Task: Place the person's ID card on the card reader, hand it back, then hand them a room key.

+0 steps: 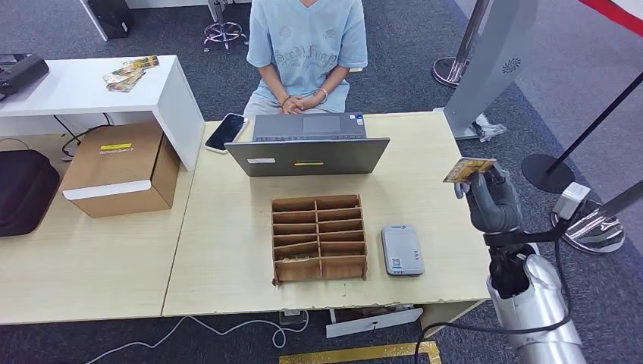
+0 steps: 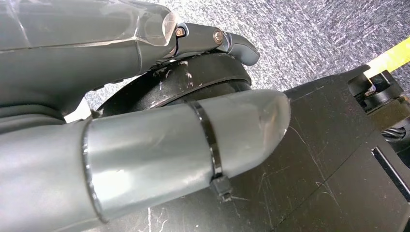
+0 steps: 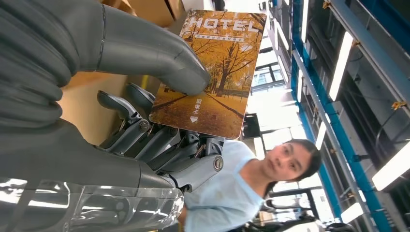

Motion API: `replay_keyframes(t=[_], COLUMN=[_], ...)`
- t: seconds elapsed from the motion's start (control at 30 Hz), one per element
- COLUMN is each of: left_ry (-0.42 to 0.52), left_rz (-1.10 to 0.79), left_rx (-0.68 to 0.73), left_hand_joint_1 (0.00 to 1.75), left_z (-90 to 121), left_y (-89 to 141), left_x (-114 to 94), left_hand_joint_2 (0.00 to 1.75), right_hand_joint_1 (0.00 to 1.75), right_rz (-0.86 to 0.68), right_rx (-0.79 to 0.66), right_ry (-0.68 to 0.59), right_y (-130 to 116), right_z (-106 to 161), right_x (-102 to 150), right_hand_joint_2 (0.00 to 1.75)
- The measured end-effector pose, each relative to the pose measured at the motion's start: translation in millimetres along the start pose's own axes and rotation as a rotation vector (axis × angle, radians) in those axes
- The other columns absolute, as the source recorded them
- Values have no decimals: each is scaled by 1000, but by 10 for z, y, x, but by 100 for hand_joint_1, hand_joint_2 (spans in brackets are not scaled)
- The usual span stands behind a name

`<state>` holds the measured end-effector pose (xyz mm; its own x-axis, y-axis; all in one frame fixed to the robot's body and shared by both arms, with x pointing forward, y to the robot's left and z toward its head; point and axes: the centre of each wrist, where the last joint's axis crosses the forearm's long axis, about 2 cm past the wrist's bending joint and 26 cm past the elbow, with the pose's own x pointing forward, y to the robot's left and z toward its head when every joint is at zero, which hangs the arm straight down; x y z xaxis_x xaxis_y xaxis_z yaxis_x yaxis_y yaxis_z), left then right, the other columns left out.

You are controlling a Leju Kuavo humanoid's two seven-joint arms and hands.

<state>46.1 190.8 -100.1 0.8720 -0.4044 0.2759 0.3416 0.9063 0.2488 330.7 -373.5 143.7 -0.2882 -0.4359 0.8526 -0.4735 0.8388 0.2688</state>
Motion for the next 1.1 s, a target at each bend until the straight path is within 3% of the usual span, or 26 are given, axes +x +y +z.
replay_keyframes(t=[0.2, 0.43, 0.6, 0.77, 1.1], left_ry=[-5, -22, -17, -13, -3], left_rz=[-7, 10, 19, 27, 42], left_rx=[0, 0, 1, 2, 3], left_hand_joint_1=[0, 0, 0, 0, 0], left_z=[0, 1, 1, 1, 2], left_y=[0, -2, -2, -2, -4], left_x=[1, -3, -3, -3, -8], left_hand_joint_2=[0, 0, 0, 0, 0], right_hand_joint_1=[175, 175, 175, 175, 175], right_rz=[-92, -115, -36, -67, 61], right_rx=[-14, -44, -59, -78, -150], right_ry=[71, 163, 179, 130, 209], right_y=[134, 335, 407, 573, 845], right_z=[544, 797, 806, 727, 673], right_x=[-210, -323, -345, -405, -528], right_hand_joint_2=[175, 175, 175, 175, 175])
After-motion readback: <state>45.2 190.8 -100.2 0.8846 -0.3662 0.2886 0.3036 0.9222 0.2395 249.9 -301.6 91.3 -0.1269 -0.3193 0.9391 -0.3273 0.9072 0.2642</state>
